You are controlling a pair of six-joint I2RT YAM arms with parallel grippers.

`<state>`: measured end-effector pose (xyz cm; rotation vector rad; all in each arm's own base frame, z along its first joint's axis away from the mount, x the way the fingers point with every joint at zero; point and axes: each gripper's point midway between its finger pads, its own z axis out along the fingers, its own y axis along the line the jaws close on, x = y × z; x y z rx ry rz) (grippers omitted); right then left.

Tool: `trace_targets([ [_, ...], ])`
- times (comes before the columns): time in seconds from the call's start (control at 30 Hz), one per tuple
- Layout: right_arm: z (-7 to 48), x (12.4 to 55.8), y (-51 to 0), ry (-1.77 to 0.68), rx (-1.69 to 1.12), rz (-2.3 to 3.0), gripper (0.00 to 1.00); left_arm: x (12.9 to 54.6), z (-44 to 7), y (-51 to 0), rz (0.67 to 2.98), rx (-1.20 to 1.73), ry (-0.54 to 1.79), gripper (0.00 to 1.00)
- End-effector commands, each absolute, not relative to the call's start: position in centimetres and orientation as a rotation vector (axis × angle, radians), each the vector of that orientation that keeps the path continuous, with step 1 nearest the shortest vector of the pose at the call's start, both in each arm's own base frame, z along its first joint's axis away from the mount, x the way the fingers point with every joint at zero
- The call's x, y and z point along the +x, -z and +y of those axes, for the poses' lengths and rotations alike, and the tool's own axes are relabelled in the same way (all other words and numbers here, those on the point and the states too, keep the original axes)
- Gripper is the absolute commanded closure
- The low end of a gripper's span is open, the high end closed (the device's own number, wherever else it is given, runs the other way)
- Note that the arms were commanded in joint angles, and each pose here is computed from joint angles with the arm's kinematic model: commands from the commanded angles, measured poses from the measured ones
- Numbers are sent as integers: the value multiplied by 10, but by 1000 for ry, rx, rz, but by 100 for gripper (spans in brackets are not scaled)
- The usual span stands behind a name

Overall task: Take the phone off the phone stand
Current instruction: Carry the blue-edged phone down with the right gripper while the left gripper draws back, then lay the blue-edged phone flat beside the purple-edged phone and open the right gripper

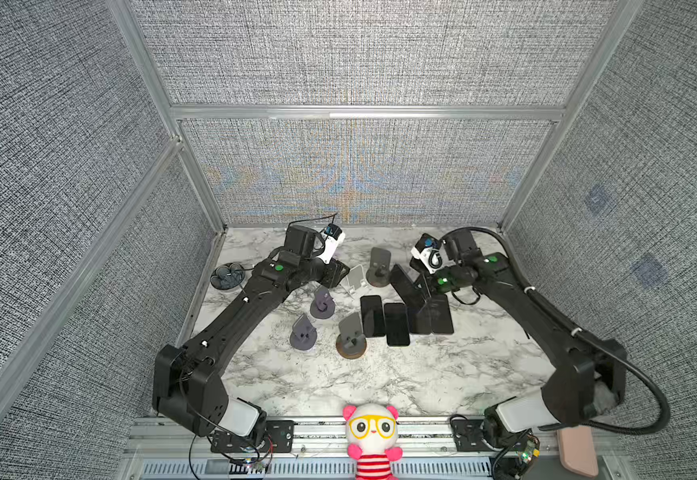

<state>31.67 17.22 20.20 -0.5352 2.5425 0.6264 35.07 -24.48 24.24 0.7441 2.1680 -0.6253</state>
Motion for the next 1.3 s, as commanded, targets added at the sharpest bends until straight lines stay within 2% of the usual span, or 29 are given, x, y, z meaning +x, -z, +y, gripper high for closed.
trace_targets([
  [0.0, 136, 294, -198, -528, -397, 2622, 100, 349, -245, -250, 2173, 734, 646, 51],
  [0.2, 52, 276, -178, -434, -89, 2655, 100, 346, -235, -267, 2233, 758, 602, 51],
  [0.4, 11, 284, -150, -504, 117, 2677, 100, 351, -219, -268, 2296, 757, 584, 51],
  [0.6, -6, 313, -132, -572, 160, 2638, 100, 348, -213, -269, 2229, 725, 719, 51],
  [0.87, -11, 338, -101, -793, 234, 2595, 100, 347, -204, -264, 2230, 722, 667, 51],
  [1.27, -17, 326, -58, -803, 299, 2683, 100, 348, -207, -261, 2228, 727, 695, 51],
])
